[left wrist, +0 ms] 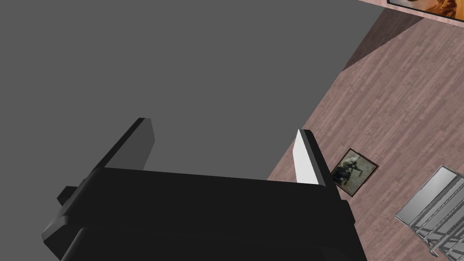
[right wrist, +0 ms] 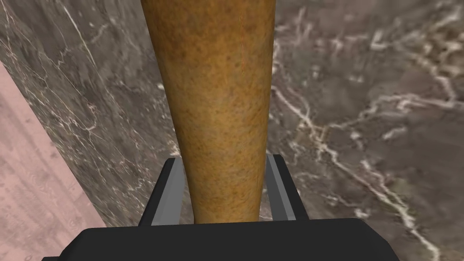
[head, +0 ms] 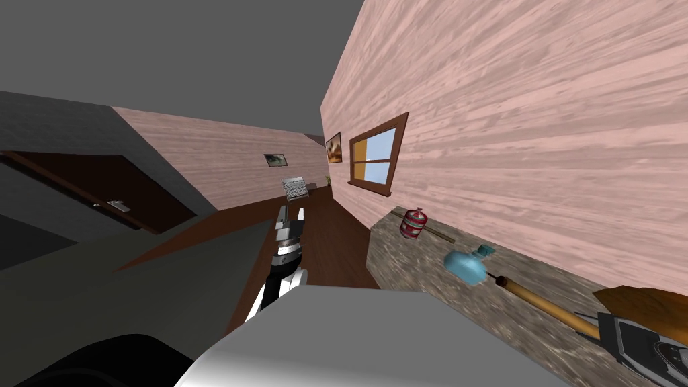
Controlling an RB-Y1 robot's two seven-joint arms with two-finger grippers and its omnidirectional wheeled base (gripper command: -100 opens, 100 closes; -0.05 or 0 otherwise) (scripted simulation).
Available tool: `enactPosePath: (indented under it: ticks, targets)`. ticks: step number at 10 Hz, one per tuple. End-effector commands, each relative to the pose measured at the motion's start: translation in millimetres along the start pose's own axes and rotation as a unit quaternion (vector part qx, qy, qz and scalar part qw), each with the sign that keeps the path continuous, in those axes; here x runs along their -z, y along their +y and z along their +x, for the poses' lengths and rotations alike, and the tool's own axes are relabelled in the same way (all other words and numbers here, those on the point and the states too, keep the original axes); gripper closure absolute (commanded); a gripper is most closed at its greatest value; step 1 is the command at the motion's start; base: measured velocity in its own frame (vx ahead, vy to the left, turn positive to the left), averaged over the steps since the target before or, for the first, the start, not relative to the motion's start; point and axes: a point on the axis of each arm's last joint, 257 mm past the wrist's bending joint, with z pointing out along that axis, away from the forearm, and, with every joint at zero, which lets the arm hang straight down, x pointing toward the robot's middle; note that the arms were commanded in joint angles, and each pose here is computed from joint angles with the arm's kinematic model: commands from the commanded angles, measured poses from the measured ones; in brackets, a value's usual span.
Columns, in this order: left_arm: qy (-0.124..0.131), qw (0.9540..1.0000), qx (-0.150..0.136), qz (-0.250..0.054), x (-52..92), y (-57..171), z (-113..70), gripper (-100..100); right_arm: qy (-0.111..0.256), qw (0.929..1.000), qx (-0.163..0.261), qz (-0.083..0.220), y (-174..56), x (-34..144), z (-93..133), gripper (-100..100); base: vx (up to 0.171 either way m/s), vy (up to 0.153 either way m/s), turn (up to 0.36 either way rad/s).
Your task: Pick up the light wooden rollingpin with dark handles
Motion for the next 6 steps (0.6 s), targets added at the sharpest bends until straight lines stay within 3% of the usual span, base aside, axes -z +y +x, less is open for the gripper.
enactPosePath:
  ticks: [1, 5, 6]
  targets:
    - [0.0, 1.0, 0.0, 0.0, 0.0, 0.0, 0.0, 0, 0.001, 1.0, -0.006, 0.004, -2.6, 4.5, -1.6, 100, -0.054, -0.011, 0.088]
    - [0.0, 1.0, 0.0, 0.0, 0.0, 0.0, 0.0, 0, 0.006, 0.9999, -0.01, 0.004, -0.9, 9.3, -0.2, 100, -0.035, -0.005, 0.05]
    - [0.0, 1.0, 0.0, 0.0, 0.0, 0.0, 0.0, 0, 0.006, 0.9999, -0.01, 0.004, -0.9, 9.4, -0.2, 0, 0.0, 0.0, 0.0]
